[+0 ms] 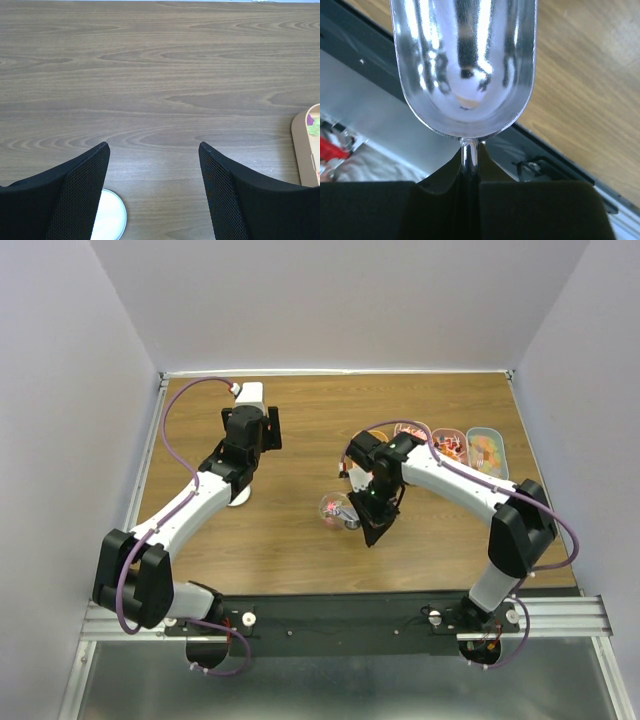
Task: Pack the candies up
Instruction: Place the fake candies in the packing bottle.
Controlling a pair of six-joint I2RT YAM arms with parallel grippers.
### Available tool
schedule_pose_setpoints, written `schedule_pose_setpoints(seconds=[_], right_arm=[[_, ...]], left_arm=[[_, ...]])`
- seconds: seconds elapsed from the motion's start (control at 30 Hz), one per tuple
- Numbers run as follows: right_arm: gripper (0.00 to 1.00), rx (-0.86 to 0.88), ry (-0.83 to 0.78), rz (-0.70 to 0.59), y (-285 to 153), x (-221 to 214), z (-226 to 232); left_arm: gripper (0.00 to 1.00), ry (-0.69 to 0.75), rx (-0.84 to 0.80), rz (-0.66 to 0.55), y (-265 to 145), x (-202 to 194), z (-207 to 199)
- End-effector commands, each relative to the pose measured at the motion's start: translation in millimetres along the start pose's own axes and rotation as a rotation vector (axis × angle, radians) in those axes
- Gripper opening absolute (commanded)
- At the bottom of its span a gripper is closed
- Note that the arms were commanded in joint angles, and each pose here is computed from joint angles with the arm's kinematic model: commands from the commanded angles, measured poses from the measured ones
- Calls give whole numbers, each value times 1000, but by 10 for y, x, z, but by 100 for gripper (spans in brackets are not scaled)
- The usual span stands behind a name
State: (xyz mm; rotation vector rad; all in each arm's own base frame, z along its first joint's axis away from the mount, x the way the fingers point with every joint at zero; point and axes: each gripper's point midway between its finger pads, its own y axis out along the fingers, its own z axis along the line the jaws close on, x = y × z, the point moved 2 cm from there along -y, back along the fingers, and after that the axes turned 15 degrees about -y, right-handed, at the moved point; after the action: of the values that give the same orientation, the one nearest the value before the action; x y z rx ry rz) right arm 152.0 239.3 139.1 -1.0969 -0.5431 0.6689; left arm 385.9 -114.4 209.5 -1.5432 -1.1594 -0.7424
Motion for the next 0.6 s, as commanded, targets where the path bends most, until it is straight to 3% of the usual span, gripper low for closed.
schedule_pose_setpoints(seconds=[0.0, 0.43, 0.57], right_arm=[[1, 114, 70, 67, -94, -82, 151], [1, 173, 91, 45, -292, -26, 105], [1, 39, 33, -36, -398, 82, -58]], left_arm=[[80, 5, 6, -10, 8, -16, 13], [79, 6, 8, -8, 15, -24, 17], [79, 2, -1, -3, 14, -32, 1]])
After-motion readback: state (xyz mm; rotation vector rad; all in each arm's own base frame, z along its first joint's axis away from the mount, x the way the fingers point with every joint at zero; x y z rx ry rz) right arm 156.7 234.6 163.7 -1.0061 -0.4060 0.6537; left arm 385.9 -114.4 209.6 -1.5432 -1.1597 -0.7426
